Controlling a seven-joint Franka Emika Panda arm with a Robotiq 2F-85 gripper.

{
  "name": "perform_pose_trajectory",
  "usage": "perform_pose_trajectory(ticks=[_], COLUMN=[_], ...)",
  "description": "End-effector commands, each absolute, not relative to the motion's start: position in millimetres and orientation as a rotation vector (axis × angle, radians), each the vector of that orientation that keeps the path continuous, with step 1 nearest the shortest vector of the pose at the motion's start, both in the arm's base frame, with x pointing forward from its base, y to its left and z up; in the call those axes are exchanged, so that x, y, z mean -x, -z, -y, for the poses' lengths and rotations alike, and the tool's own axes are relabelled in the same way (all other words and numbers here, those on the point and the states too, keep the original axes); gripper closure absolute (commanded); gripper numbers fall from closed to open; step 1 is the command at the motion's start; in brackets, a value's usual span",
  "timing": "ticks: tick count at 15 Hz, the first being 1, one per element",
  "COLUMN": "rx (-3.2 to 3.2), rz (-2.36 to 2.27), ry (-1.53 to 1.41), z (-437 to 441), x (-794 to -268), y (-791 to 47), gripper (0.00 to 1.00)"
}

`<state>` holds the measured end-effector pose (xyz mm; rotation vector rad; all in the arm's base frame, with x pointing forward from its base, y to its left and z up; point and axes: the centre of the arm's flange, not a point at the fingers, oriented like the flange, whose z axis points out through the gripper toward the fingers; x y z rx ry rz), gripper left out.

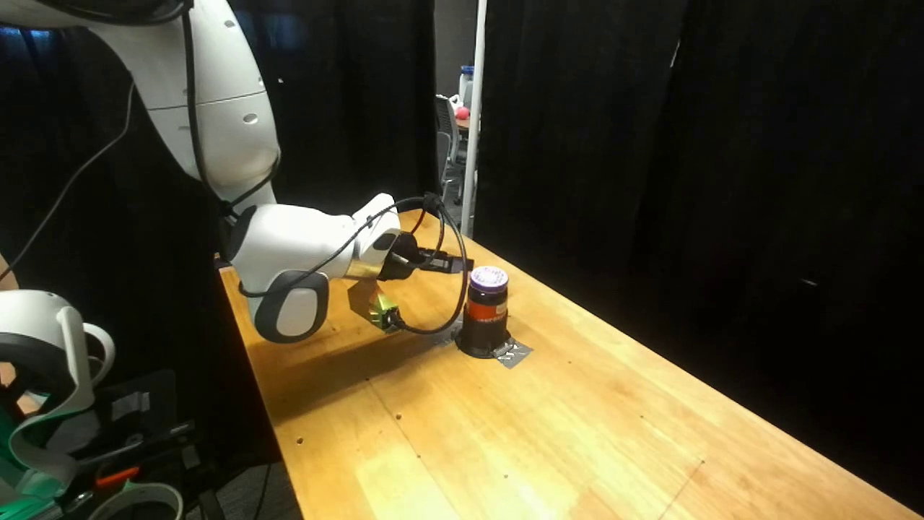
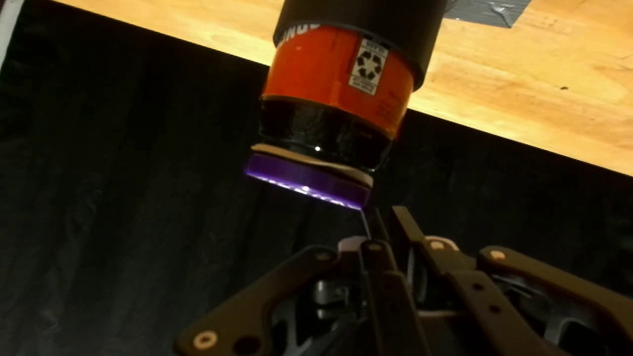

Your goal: Put a rubber band around the base of the cup

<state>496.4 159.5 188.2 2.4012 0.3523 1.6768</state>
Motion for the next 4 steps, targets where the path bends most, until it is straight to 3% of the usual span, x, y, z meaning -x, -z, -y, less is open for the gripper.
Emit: perform_pose_trajectory(ticks=[1,4], rx=[-2.416,-2.433], rz=[-0.352,-0.356], ry=[-1.670,-1.661], z=[-161.8,-164.1], x=[-495.0,-493.6], y=[-186.1,-183.3], gripper=[0.82,0.63])
